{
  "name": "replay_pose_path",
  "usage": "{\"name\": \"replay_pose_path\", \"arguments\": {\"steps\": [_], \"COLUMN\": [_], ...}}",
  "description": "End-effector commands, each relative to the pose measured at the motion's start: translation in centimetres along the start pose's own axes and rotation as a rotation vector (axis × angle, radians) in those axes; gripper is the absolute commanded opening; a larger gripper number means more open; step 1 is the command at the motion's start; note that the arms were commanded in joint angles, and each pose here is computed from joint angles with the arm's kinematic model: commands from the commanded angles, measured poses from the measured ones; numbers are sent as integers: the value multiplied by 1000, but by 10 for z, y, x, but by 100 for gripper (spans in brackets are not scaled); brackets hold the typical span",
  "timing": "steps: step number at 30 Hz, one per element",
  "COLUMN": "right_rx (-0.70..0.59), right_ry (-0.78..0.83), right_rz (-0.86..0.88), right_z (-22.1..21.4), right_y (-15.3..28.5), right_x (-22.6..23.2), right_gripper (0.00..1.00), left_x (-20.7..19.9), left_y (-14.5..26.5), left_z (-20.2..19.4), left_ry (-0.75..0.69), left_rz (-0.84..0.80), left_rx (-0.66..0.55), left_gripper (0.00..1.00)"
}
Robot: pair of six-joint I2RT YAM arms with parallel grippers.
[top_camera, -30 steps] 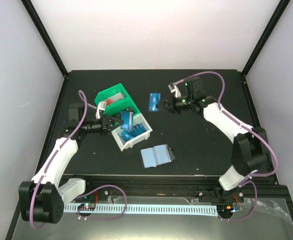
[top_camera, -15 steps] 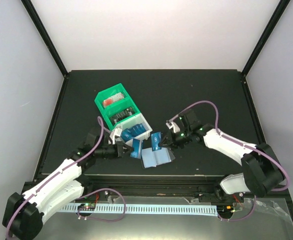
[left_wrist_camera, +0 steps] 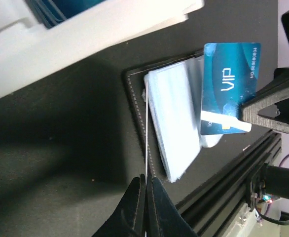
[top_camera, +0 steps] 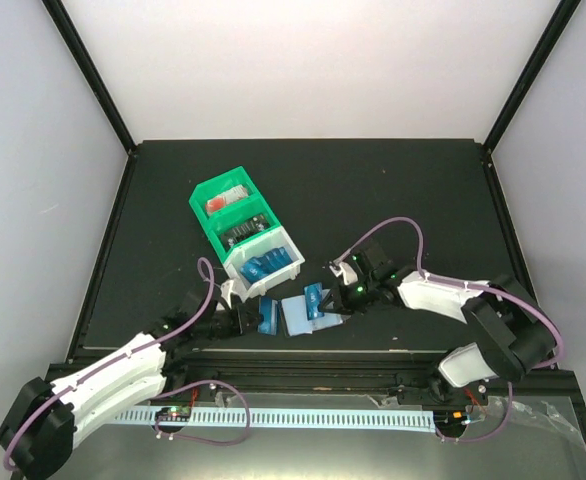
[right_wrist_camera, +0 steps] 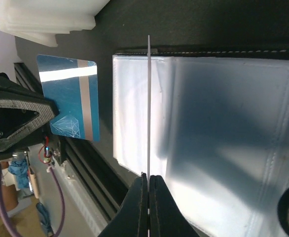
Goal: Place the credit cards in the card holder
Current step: Insert the credit card into the card holder.
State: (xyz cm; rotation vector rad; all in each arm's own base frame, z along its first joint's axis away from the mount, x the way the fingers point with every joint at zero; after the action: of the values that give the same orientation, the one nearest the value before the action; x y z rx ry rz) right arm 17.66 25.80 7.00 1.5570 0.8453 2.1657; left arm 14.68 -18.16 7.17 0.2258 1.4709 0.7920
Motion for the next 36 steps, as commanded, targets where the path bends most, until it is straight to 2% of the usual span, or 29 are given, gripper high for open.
{"name": "replay_pose_path", "arguments": {"steps": [1,7,17,26,36], "right_rx": [-23,27,52,55,35], "right_ry": [97,81,37,-50,-133], "right_rz": [-41,-37,33,-3,55], "right_z": [3,-9,-14,-23,-25], "right_y": [-3,-15,-23,-23,-24], "right_x": [-8,-23,-20,-30,-24], "right_gripper": [1,1,1,1,1], "left_x": [-2,5,18,20,18], "left_y": [-3,-9,-19,-20,-24], "left_z": [13,10,0,-1,-6], "left_ry": [-11,21,107,99,87], "left_rz": [-9,37,127,180,170], "left_rx": [-96,-78,-19,-35,-16], "left_gripper": [2,2,2,2,2]}}
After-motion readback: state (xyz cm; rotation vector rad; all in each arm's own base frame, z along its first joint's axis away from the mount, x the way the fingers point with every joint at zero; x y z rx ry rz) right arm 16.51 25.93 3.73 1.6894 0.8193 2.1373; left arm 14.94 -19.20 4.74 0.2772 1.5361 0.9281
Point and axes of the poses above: each gripper's point midway between its finger pads, its own y axis back along the fingers, its own x axis along the line the jaws close on, z = x × y, the point moved 2 cm from there along y, back along the fingers, and after that the axes turned 10 degrees about y, right-handed, at the moved point
